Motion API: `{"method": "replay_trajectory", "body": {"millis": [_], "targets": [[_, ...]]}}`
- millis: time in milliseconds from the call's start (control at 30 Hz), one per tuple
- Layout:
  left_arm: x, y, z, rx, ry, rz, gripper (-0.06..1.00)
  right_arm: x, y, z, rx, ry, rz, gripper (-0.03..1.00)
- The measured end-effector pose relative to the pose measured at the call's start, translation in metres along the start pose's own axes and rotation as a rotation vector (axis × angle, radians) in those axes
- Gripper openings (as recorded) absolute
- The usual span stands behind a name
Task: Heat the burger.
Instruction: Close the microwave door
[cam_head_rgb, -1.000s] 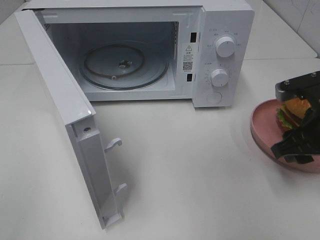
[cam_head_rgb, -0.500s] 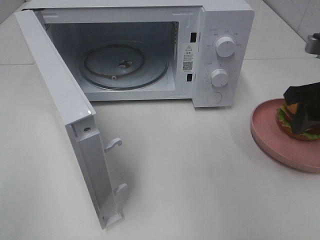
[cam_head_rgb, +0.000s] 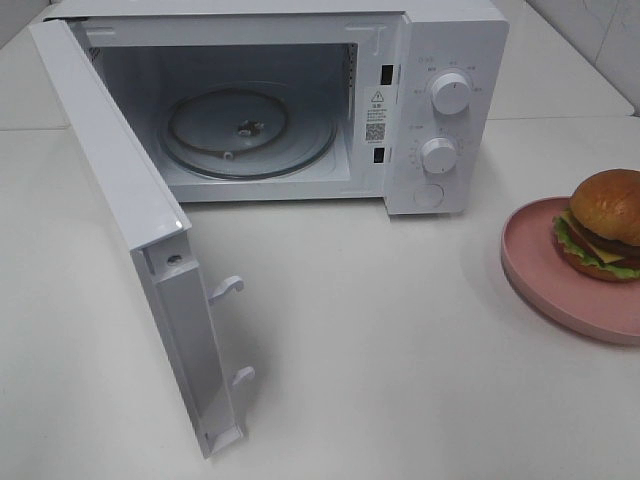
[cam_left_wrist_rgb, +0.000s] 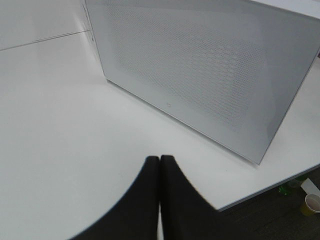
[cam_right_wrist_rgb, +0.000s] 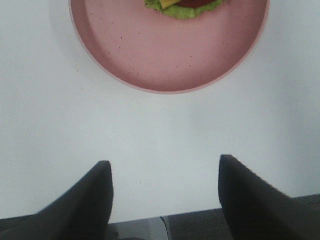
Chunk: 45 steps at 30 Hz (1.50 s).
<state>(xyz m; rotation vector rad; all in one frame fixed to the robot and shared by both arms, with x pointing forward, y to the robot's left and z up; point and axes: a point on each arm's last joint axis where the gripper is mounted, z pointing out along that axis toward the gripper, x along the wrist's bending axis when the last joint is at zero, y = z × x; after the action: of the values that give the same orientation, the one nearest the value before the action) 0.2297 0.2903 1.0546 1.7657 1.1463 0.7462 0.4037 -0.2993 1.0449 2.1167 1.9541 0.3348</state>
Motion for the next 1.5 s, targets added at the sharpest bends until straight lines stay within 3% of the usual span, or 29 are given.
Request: {"method": "replay_trajectory", "body": {"millis": [200, 233, 367, 400, 500, 767, 800, 967, 1067, 1300, 1500], "targets": [[0.000, 0.000, 0.000, 0.000, 0.000, 0.000, 0.00, -0.003, -0.031, -0.025, -0.094, 0.007, -0.016, 0.58], [0.000, 0.000, 0.000, 0.000, 0.000, 0.000, 0.00, -0.005, -0.051, -0.033, -0.146, 0.010, -0.031, 0.58], [0.000, 0.000, 0.000, 0.000, 0.000, 0.000, 0.00, -0.007, -0.072, -0.035, -0.190, 0.012, -0.035, 0.58], [0.000, 0.000, 0.000, 0.000, 0.000, 0.001, 0.00, -0.008, -0.091, -0.032, -0.231, 0.015, -0.036, 0.58], [0.000, 0.000, 0.000, -0.002, 0.000, 0.003, 0.00, -0.009, -0.097, -0.031, -0.250, 0.016, -0.036, 0.57], [0.002, 0.015, -0.004, -0.154, 0.026, 0.009, 0.00, -0.011, -0.129, -0.047, -0.484, 0.035, -0.079, 0.56], [0.003, 0.021, -0.005, -0.215, 0.037, 0.009, 0.00, -0.011, -0.137, -0.051, -0.540, 0.043, -0.089, 0.56], [0.005, 0.030, -0.001, -0.252, 0.048, 0.005, 0.00, -0.012, -0.150, -0.057, -0.640, 0.046, -0.088, 0.56], [0.008, 0.038, 0.012, -0.199, 0.049, -0.005, 0.00, -0.013, -0.161, -0.061, -0.715, 0.048, -0.086, 0.56], [0.017, 0.055, 0.057, -0.038, 0.047, -0.034, 0.00, -0.013, -0.162, -0.060, -0.717, 0.048, -0.086, 0.56], [0.024, 0.062, 0.089, 0.038, 0.052, -0.052, 0.00, -0.013, -0.162, -0.060, -0.717, 0.048, -0.086, 0.56]]}}
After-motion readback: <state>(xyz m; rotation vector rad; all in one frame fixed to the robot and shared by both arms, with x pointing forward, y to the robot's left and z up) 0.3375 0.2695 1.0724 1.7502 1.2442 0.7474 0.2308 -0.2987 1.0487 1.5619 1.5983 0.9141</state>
